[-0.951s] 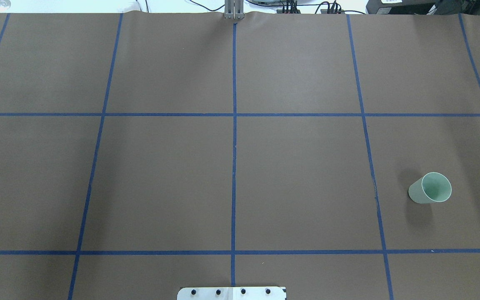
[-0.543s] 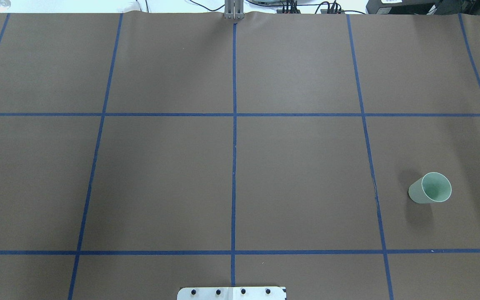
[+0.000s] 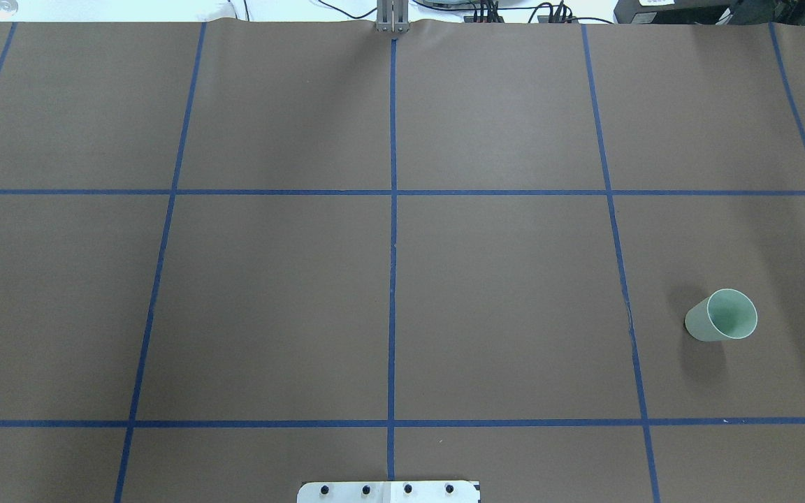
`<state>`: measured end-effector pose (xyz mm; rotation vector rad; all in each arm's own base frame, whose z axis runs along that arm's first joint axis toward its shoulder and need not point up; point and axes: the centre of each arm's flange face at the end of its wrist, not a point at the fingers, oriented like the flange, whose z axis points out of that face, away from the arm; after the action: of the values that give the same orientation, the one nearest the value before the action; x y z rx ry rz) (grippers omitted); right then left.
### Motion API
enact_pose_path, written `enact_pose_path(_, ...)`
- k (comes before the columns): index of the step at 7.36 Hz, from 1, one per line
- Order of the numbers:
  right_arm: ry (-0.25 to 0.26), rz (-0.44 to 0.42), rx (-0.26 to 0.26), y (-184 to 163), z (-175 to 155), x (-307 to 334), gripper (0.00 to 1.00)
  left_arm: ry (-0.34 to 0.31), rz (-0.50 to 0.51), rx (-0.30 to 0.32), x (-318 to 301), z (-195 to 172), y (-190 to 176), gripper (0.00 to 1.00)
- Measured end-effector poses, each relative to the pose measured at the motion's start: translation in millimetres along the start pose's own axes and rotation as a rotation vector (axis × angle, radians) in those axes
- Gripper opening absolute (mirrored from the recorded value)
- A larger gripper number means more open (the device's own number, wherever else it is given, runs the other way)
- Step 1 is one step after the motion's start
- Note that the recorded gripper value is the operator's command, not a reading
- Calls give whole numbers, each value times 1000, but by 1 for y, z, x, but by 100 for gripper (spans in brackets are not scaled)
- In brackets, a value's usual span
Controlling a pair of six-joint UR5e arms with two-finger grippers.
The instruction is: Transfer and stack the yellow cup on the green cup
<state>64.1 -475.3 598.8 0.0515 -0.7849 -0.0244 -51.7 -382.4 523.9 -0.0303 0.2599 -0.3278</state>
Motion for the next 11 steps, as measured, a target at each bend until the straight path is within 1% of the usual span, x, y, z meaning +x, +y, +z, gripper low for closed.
enact_pose_path(1, 5, -19, 14, -2, -7, -9, 100, -53, -102, -1, 11, 11, 8, 100)
enact_pose_path(3, 6, -28, 19, -1, -9, -13, 100, -163, -271, 11, 28, 37, 30, 100)
enact_pose_path(5, -2, -31, 19, -1, -9, -15, 100, -278, -426, 54, 55, 69, 62, 100)
enact_pose_path(7, -7, -32, 19, -1, -9, -15, 100, -402, -578, 105, 91, 110, 108, 100)
enact_pose_path(8, -9, -32, 19, -1, -8, -15, 100, -474, -651, 139, 106, 136, 134, 100)
enact_pose_path(9, -10, -31, 18, 0, -8, -15, 100, -546, -722, 188, 117, 158, 159, 100)
enact_pose_path(11, -15, -30, 17, 1, -8, -15, 100, -657, -857, 296, 127, 187, 201, 100)
